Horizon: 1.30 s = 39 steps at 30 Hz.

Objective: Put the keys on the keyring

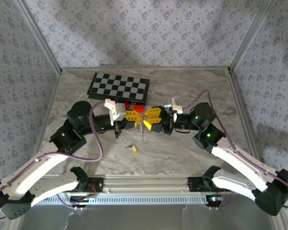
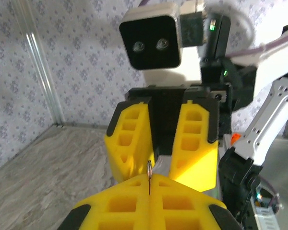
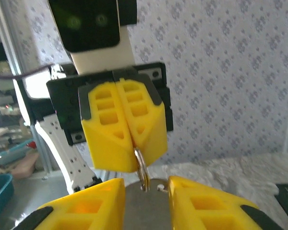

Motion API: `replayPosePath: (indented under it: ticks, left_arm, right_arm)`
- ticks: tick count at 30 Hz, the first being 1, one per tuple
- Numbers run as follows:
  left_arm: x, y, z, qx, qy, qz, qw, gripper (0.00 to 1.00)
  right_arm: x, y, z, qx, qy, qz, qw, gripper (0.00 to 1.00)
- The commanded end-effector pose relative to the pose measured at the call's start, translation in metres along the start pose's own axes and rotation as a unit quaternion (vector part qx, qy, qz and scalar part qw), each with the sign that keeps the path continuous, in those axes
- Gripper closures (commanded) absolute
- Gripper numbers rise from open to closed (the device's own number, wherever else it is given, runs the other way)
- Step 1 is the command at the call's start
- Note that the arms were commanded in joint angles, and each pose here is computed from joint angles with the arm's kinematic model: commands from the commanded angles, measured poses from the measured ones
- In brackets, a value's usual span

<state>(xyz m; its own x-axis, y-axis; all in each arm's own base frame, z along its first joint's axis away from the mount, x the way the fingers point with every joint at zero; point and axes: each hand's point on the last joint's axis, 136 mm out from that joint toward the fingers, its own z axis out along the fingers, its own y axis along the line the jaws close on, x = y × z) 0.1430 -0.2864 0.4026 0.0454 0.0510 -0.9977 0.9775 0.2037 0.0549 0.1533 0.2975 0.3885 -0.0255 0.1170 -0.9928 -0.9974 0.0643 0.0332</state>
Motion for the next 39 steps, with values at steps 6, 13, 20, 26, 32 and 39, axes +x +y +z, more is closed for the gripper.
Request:
replayPosePath:
  ticks: [6, 13, 20, 26, 32, 39]
  left_arm:
    - [-0.005, -0.005, -0.005, 0.014, 0.062, 0.042, 0.997, 1.0]
    - [0.0, -0.01, -0.003, 0.034, 0.077, 0.037, 0.996, 1.0]
    - [0.011, -0.011, -0.001, 0.042, 0.099, 0.036, 0.994, 1.0]
    - [0.014, -0.013, 0.0, 0.05, 0.104, 0.034, 0.993, 1.0]
    - [0.016, -0.014, 0.001, 0.056, 0.106, 0.032, 0.992, 1.0]
    - [0.016, -0.014, 0.001, 0.058, 0.108, 0.031, 0.992, 1.0]
  right_arm:
    - [0.01, 0.0, -0.012, 0.044, 0.087, -0.058, 0.994, 0.67]
    - [0.009, 0.003, -0.006, 0.036, 0.085, -0.058, 0.994, 0.71]
    - [0.006, 0.005, -0.003, 0.034, 0.085, -0.064, 0.994, 0.72]
    - [0.011, 0.004, -0.001, 0.035, 0.094, -0.063, 0.993, 0.74]
    - [0.015, 0.003, 0.003, 0.033, 0.102, -0.063, 0.992, 0.78]
    - [0.018, 0.004, 0.005, 0.029, 0.103, -0.064, 0.992, 0.92]
